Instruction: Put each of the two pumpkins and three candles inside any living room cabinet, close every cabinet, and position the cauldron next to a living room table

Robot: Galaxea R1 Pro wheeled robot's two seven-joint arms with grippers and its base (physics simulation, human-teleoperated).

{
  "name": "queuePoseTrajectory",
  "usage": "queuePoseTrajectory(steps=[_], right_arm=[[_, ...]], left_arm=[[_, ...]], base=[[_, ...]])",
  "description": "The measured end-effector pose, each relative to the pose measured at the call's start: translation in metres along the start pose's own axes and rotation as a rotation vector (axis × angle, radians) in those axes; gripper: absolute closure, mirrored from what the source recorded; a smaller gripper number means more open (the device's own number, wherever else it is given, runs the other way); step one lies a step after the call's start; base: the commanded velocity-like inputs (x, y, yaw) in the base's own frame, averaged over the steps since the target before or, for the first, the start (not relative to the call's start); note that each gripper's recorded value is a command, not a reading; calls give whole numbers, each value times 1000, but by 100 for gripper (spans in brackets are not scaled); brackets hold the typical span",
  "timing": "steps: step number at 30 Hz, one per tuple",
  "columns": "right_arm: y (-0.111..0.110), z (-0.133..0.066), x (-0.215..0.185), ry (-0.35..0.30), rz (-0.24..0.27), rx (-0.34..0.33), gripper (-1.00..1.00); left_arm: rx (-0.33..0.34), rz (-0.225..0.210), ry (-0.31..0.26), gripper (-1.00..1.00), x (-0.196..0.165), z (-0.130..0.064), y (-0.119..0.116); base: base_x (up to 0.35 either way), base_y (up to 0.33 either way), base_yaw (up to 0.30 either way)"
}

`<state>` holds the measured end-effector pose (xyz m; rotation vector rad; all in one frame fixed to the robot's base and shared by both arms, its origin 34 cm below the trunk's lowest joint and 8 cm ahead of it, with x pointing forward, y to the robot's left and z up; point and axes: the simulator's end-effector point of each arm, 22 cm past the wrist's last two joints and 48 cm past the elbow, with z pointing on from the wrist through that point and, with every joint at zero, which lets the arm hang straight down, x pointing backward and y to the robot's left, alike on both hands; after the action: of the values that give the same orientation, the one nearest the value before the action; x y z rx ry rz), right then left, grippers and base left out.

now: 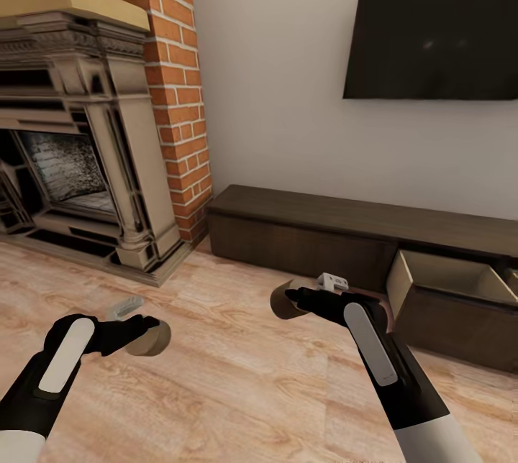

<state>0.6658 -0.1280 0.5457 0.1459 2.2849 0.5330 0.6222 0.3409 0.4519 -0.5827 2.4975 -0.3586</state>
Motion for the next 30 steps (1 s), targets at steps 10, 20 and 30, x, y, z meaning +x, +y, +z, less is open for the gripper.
queuePoseTrajectory(steps=[10, 20, 30], right_arm=[[16, -2, 0, 1, 1, -75, 100], [20, -5, -3, -6, -2, -85, 100], [20, -8, -6, -14, -6, -84, 100]], left_arm=[[6, 1, -6, 100, -2, -3, -3], [10, 3, -11, 100, -3, -6, -5], [13, 7, -17, 100, -4, -8, -7]], base=[[0, 0, -264], [0, 0, -272], [0, 0, -273]])
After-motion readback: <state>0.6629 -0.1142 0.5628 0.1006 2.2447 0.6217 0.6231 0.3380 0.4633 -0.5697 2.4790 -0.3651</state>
